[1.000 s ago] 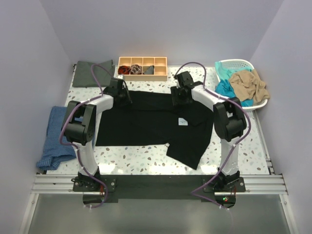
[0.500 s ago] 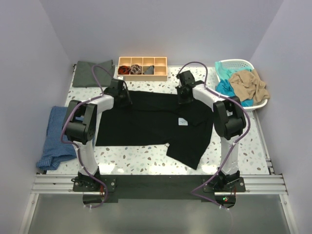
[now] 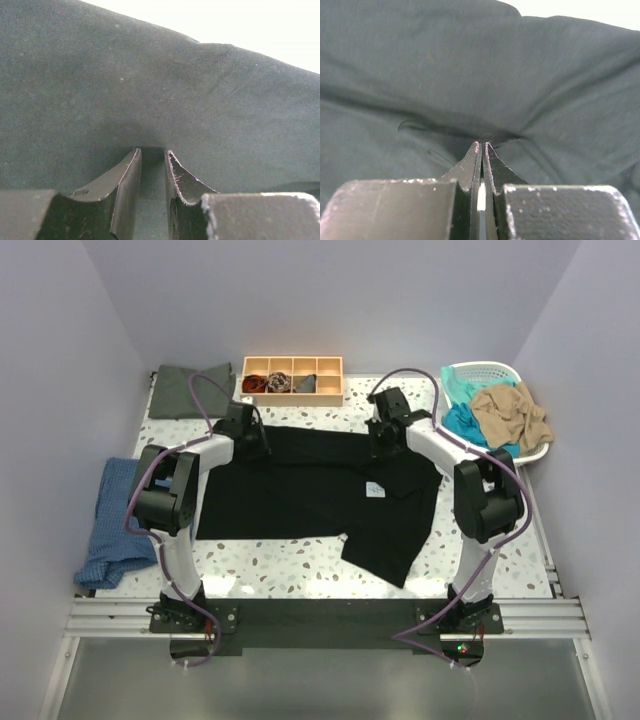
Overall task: Fold and stack the t-shirts
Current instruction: Fold the tshirt
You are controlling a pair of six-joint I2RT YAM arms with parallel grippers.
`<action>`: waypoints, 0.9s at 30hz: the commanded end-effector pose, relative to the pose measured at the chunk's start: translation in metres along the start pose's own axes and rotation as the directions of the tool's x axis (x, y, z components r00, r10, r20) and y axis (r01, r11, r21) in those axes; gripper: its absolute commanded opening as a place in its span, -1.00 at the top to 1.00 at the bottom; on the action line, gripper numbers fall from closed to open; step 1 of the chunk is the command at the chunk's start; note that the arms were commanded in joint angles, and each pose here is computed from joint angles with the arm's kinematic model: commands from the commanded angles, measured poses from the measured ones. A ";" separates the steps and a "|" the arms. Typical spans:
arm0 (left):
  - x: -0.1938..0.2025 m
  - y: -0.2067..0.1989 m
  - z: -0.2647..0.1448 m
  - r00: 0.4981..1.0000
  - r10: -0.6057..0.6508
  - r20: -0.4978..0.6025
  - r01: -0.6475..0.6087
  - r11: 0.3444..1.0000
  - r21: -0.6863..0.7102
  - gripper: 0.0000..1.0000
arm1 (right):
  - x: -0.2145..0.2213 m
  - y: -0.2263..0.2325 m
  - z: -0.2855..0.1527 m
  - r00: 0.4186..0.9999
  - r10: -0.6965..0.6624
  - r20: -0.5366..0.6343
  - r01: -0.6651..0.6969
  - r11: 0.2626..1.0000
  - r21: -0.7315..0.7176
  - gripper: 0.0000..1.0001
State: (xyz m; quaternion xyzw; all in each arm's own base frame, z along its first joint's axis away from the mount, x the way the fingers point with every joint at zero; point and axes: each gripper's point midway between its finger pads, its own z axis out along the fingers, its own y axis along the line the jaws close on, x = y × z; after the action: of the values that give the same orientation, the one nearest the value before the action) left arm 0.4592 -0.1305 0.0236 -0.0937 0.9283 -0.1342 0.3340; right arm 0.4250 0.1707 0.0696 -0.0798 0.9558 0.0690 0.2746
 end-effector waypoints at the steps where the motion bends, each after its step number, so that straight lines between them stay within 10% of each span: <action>1: -0.010 -0.007 0.000 1.000 0.006 0.027 -0.006 1.000 0.019 0.40 | 0.007 0.015 -0.024 1.000 0.025 -0.008 -0.026 0.997 -0.076 1.00; 20: -0.006 -0.005 0.004 1.000 0.002 0.010 -0.002 1.000 0.009 0.40 | 0.092 0.116 -0.058 0.978 -0.059 -0.202 -0.010 0.946 -0.324 1.00; 22: -0.005 -0.006 0.005 1.000 0.003 0.005 -0.003 1.000 0.009 0.40 | 0.093 0.115 -0.069 0.978 -0.054 -0.204 -0.014 0.947 -0.321 0.31; 27: -0.002 -0.005 0.007 1.000 0.002 -0.008 -0.002 1.000 0.011 0.40 | 0.075 0.083 -0.087 0.993 -0.062 -0.103 0.044 0.985 -0.168 0.05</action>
State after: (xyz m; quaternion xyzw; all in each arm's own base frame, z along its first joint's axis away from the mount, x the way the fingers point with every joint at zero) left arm 0.4616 -0.1313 0.0227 -0.0937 0.9283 -0.1347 0.3337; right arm 0.2913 0.2515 0.0720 -0.1478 0.9612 0.1768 0.1517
